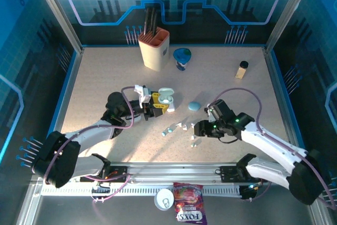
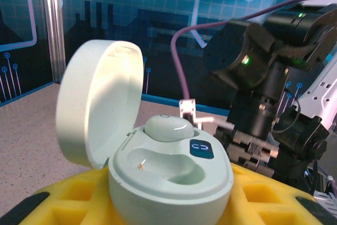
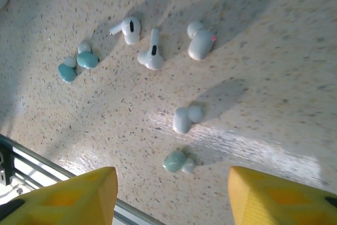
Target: Insert wireless bluetooth earbuds into charging case
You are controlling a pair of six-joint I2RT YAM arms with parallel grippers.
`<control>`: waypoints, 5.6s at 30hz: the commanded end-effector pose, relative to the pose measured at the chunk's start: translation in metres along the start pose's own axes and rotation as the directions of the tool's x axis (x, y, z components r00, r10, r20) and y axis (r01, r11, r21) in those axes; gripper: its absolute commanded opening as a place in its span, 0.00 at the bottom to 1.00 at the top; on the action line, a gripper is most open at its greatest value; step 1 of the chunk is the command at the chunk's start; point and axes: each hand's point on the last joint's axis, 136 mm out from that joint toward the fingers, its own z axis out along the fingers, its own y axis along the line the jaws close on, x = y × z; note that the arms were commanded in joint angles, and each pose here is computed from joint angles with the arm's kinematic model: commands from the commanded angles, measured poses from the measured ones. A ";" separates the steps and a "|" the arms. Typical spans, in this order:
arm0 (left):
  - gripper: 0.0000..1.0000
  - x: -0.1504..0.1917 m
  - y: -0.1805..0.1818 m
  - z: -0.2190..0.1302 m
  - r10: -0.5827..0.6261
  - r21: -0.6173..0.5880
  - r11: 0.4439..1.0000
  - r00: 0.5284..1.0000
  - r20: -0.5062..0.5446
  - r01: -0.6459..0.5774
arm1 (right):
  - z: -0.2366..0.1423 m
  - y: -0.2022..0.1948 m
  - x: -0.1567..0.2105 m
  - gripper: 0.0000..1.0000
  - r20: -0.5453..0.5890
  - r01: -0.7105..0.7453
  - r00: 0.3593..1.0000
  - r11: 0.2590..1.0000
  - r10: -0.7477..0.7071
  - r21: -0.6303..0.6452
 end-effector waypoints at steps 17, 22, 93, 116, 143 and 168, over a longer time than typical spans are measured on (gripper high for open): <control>0.39 -0.018 -0.001 -0.002 0.080 -0.007 0.997 0.997 0.022 -0.080 | 0.066 0.009 0.034 0.64 -0.222 0.023 0.974 0.997 -0.040 -0.077; 0.39 -0.020 -0.001 -0.002 0.081 -0.006 0.997 0.996 0.026 -0.081 | 0.070 0.003 0.043 0.65 -0.242 0.020 0.970 0.998 -0.034 -0.061; 0.39 -0.016 -0.002 -0.002 0.082 0.002 0.997 0.996 0.019 -0.082 | 0.068 0.003 0.055 0.26 -0.252 0.041 0.967 0.999 -0.044 -0.019; 0.39 0.008 0.034 0.009 0.221 -0.260 0.938 0.973 -0.068 -0.231 | -0.039 0.055 -0.043 0.21 0.139 0.204 0.967 0.976 -0.212 0.071; 0.39 0.025 0.031 0.046 0.238 -0.287 0.922 0.965 -0.110 -0.260 | -0.089 0.169 -0.122 0.21 0.291 0.444 0.861 0.895 -0.416 -0.033; 0.38 0.019 0.026 0.049 0.223 -0.278 0.930 0.970 -0.094 -0.240 | -0.059 0.154 -0.116 0.21 0.217 0.409 0.892 0.913 -0.396 -0.015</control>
